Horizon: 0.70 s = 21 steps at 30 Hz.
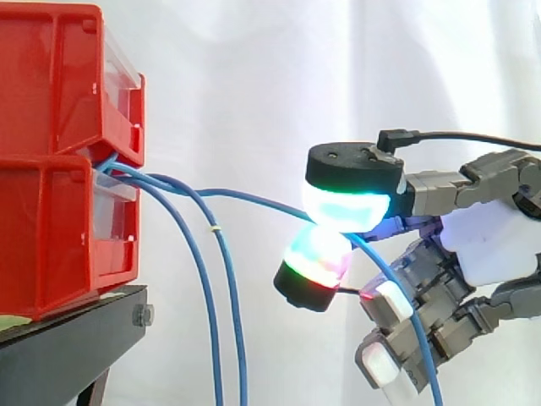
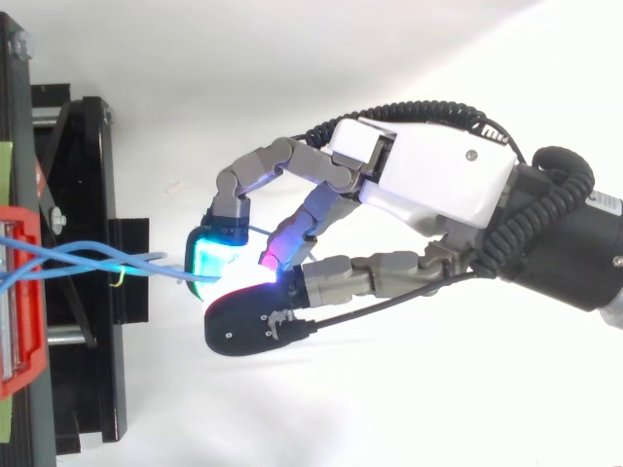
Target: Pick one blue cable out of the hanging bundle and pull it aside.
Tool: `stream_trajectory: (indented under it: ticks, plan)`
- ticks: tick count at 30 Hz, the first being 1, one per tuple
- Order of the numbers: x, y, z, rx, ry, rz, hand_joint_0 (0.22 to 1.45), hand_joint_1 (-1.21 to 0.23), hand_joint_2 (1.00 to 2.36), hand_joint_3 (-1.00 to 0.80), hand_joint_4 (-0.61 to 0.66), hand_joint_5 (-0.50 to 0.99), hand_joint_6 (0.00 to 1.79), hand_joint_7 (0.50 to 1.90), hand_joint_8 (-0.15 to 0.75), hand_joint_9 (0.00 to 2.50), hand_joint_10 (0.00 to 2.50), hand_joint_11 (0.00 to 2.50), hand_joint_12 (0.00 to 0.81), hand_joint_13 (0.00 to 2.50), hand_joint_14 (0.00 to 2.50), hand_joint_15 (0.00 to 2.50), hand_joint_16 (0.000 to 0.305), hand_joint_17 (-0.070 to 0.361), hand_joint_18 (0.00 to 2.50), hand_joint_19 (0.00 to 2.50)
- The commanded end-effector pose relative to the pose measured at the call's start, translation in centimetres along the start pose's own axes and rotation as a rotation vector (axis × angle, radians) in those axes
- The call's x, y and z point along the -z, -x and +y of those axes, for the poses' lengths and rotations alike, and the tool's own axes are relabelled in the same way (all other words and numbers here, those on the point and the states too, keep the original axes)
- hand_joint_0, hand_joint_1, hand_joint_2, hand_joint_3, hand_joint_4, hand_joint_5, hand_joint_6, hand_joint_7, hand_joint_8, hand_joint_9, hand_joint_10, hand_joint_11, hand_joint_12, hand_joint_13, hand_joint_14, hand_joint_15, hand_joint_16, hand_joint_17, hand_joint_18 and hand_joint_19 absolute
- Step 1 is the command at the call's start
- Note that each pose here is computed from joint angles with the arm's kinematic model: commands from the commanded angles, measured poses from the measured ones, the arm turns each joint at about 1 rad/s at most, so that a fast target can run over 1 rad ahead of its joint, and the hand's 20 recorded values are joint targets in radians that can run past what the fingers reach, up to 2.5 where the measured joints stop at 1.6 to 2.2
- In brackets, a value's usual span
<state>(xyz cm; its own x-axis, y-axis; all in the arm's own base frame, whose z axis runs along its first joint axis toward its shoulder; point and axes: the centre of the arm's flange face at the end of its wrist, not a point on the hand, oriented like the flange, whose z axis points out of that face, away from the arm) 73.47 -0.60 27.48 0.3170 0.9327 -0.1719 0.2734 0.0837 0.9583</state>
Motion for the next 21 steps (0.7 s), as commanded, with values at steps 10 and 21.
stream_trajectory:
  ticks: [10,21]
  plan:
    - [0.01,0.00,0.02,0.000,0.000,0.000,0.75,-0.87,1.02,-0.04,-0.18,-0.09,0.99,1.13,0.251,1.24,0.03,0.83,0.307,0.94,0.02,0.63,0.048,0.107,0.74,0.51]
    - [0.02,0.01,-0.06,0.001,-0.001,0.000,0.75,-0.87,1.02,-0.03,-0.17,-0.09,0.99,1.13,0.253,1.24,0.03,0.82,0.305,0.94,0.03,0.64,0.048,0.107,0.74,0.52]
